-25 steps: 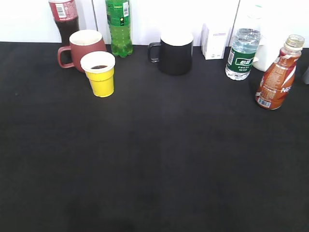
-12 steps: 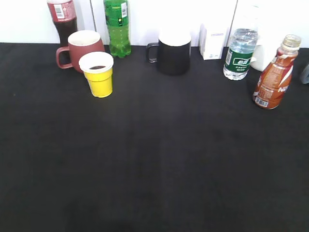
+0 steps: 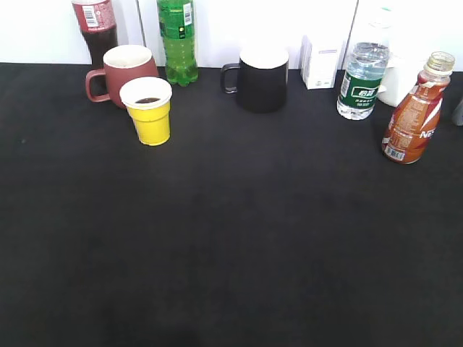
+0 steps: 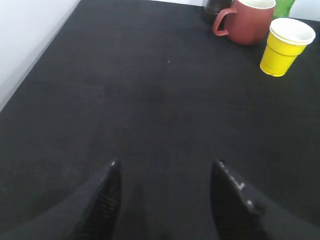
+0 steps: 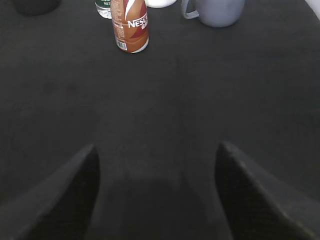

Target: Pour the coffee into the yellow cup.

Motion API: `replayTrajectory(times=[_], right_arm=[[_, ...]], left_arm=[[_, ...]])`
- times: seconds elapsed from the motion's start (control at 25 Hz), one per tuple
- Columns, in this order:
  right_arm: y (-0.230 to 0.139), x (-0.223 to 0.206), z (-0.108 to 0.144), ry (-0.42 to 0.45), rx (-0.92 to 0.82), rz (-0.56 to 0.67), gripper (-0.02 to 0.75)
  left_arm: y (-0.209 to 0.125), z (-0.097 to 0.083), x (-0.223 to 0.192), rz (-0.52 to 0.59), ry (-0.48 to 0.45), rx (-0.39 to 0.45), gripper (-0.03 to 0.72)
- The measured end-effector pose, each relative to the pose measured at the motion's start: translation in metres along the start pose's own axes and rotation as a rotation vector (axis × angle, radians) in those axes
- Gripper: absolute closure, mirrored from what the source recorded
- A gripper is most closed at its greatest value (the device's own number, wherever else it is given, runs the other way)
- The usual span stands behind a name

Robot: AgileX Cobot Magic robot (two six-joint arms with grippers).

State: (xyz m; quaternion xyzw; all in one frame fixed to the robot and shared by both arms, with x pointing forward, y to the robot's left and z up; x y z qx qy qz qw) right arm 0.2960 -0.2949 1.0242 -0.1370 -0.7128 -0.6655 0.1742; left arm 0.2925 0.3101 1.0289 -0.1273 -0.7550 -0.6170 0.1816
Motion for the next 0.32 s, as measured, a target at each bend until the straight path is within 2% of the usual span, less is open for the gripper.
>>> replayTrajectory(times=[0.32], right_arm=[[0.0000,0.0000,0.0000,0.000,0.000,0.000,0.178]], left_arm=[[0.0000,0.0000,0.0000,0.000,0.000,0.000,0.253]])
Point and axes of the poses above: a point on each arm's last joint axis where the gripper is mounted, x pointing back along that axis away from the gripper, z along the wrist's bending axis when the last joint is at zero, y = z × x, the point moved 7 cm from there along -x, pointing out along that axis toward the gripper, and after that the axes turned 6 degrees about x, right-handed, at the moved point
